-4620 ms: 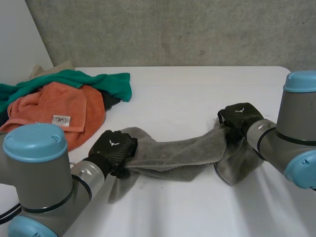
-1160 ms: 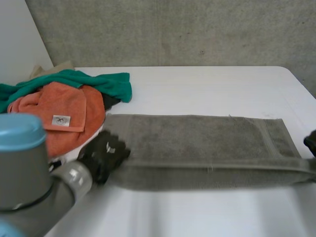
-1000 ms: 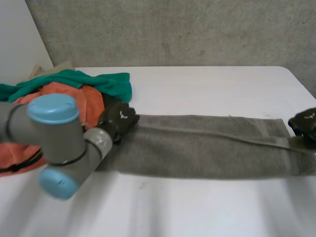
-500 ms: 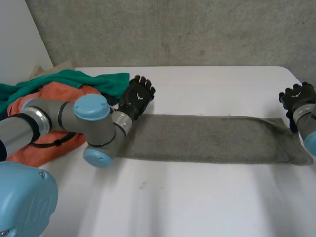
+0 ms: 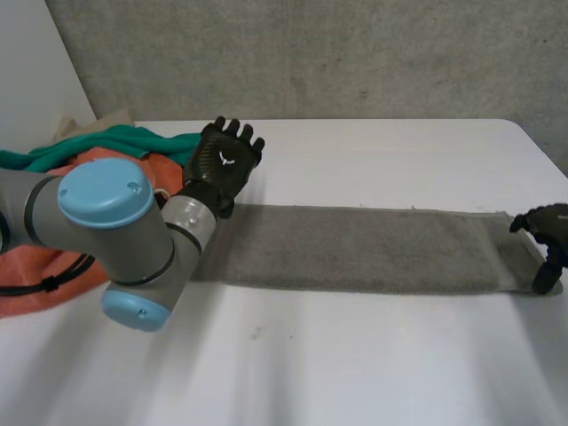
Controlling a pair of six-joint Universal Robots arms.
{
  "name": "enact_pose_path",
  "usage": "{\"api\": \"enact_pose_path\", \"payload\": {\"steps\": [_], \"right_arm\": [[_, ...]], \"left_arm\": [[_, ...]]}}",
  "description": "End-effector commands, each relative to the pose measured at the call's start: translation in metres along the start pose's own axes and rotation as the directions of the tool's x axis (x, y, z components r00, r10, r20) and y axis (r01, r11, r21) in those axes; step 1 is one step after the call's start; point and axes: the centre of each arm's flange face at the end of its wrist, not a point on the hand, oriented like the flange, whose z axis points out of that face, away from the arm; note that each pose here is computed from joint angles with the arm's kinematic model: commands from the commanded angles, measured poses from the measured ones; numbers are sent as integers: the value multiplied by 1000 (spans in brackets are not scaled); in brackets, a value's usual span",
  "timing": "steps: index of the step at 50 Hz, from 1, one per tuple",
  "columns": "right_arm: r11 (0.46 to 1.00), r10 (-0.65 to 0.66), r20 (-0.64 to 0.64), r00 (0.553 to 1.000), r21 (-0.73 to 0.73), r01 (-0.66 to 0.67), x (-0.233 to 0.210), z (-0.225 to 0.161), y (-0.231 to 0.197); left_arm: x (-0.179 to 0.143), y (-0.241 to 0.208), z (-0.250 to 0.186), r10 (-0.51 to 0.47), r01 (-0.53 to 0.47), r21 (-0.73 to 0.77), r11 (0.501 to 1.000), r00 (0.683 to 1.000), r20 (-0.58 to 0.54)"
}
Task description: Fold the laundry.
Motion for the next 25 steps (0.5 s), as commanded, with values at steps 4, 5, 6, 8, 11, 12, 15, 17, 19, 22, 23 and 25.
{"api": "enact_pose_path", "payload": {"steps": [4,5,6,8,11,12,15,17,19,22,23,25], "right_arm": [[1000,9,-34,999,6,-9,0,30,37],[1000,11,-28,1000,-1,-12,-1,32,40],[1000,13,-25,1000,-5,-13,-1,34,42],[1000,13,-43,999,-14,-14,3,38,43],[1000,12,-84,996,-4,-12,13,40,43],[1000,15,-145,989,-8,-17,28,41,47],[1000,-14,-249,968,17,19,57,39,45],[997,-51,-305,951,34,65,72,32,37],[990,-112,-372,921,36,135,91,22,27],[974,-200,-404,893,19,227,100,18,19],[970,-217,-412,885,13,244,102,18,18],[958,-251,-398,882,30,286,93,18,8]], "left_arm": [[12,4,-10,-29,28,-21,999,999,-38],[12,4,-10,-29,28,-22,999,999,-39],[13,5,-11,-29,28,-25,999,999,-41],[13,6,-12,-29,28,-30,999,999,-44],[13,7,-14,-29,28,-33,999,999,-46],[12,5,-16,-29,28,-29,999,999,-43],[7,-1,-18,-28,28,-19,999,999,-33],[2,-5,-22,-28,27,-12,1000,999,-25],[-1,-8,-25,-29,29,-8,1000,999,-20],[-6,-13,-30,-33,33,4,999,999,-11],[-9,-15,-33,-36,36,4,999,999,-6],[-10,-14,-35,-40,40,1,999,999,-5]]}}
